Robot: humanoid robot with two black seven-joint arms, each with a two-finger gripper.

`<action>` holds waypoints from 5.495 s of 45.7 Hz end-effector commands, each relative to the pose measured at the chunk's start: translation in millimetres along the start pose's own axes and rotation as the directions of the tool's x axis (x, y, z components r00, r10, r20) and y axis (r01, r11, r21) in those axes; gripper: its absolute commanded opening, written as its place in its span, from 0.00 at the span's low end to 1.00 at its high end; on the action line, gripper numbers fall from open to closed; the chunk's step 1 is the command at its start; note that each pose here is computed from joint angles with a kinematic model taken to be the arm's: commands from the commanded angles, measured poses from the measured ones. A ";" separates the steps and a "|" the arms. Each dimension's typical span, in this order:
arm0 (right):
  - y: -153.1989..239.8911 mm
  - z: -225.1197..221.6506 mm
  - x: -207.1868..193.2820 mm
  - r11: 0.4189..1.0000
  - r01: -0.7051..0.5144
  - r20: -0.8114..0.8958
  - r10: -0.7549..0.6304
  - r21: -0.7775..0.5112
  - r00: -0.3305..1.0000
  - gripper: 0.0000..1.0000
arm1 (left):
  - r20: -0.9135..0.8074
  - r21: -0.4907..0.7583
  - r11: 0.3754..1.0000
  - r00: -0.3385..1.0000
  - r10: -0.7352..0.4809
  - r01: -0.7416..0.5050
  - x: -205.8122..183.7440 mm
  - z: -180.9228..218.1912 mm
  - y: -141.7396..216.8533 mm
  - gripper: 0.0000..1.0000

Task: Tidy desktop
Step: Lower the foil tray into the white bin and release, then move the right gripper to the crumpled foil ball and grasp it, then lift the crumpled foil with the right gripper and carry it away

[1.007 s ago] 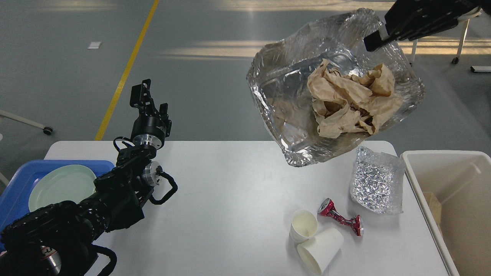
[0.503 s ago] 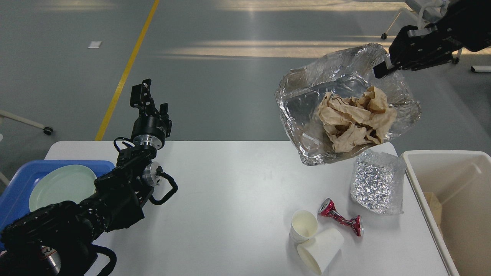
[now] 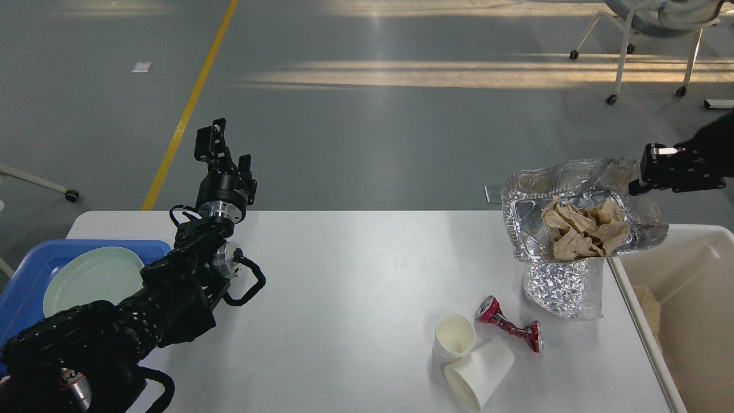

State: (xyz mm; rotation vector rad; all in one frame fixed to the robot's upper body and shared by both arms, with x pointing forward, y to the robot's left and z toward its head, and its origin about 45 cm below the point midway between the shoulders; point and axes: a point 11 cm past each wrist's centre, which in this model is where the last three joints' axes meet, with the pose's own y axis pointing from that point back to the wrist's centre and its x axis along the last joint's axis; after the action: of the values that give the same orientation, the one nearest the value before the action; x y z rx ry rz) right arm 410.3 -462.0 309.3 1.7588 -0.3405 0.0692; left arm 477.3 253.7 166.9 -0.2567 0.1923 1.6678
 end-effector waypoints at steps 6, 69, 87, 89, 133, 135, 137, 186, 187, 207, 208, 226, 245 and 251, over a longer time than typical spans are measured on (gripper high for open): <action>-11.4 49.0 -11.8 0.990 -0.017 -0.014 0.015 -0.143 1.000 0.00 | 0.000 -0.001 1.000 1.000 0.000 0.000 0.0 0.4 -0.3 0.98; -13.9 166.8 -25.5 0.765 -0.422 -0.173 0.389 -0.486 0.905 1.00 | 0.000 0.000 1.000 1.000 0.001 -0.001 0.4 -0.2 0.2 0.98; 18.8 28.3 10.2 0.953 -0.269 0.074 0.281 -0.139 0.957 1.00 | 0.000 0.000 1.000 1.000 0.001 -0.001 0.4 -0.2 0.2 0.98; 27.9 10.5 10.0 0.968 -0.236 0.090 0.244 -0.091 0.966 1.00 | 0.000 -0.001 1.000 1.000 0.000 0.000 0.0 0.4 -0.3 0.98; -3.0 -70.2 -21.7 0.986 0.007 0.257 -0.050 0.168 0.965 1.00 | 0.000 0.000 1.000 1.000 0.001 -0.001 0.4 -0.2 0.2 0.98; -21.7 -59.8 -28.8 0.990 0.021 0.266 -0.057 0.136 0.962 1.00 | -0.001 0.001 1.000 1.000 0.000 0.000 -0.3 -0.6 0.3 0.98; -38.0 -53.7 -34.0 0.994 0.031 0.259 -0.057 0.104 0.964 1.00 | 0.000 0.000 1.000 1.000 0.001 -0.001 0.4 -0.2 0.2 0.98; -189.9 27.5 -113.9 0.980 -0.065 0.114 0.088 -0.188 0.990 0.84 | 0.000 -0.001 1.000 1.000 0.000 0.000 0.0 0.4 -0.3 0.98; -190.1 27.4 -113.9 0.980 -0.066 0.116 0.089 -0.187 0.989 0.83 | 0.000 0.000 1.000 1.000 0.001 -0.001 0.4 -0.2 0.2 0.98; -208.9 42.5 -137.0 0.974 -0.053 0.118 0.081 -0.221 0.990 0.75 | 0.000 0.000 1.000 1.000 0.001 -0.001 0.4 -0.2 0.2 0.98; -209.6 42.9 -138.2 0.974 -0.051 0.120 0.079 -0.220 0.990 0.73 | 0.000 0.000 1.000 1.000 0.001 -0.001 0.4 -0.2 0.2 0.98; -215.8 37.1 -143.5 0.982 -0.047 0.155 0.076 -0.184 0.985 0.08 | -0.001 0.001 1.000 1.000 0.000 0.000 -0.3 -0.6 0.3 0.98; -206.2 21.9 -124.2 0.989 -0.083 0.185 0.105 -0.125 0.977 0.01 | 0.000 0.000 1.000 1.000 0.001 -0.001 0.4 -0.2 0.2 0.98; -181.3 26.3 -105.5 0.989 -0.092 0.216 0.115 -0.115 0.969 0.01 | 0.000 0.000 1.000 1.000 0.001 -0.001 0.4 -0.2 0.2 0.98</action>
State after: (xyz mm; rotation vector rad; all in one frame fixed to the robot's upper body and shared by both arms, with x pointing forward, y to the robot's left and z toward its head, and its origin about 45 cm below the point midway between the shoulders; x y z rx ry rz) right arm 343.6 -426.9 84.1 1.6347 -0.5612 -0.0594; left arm 477.2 253.9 166.8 -0.2565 0.1924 1.6680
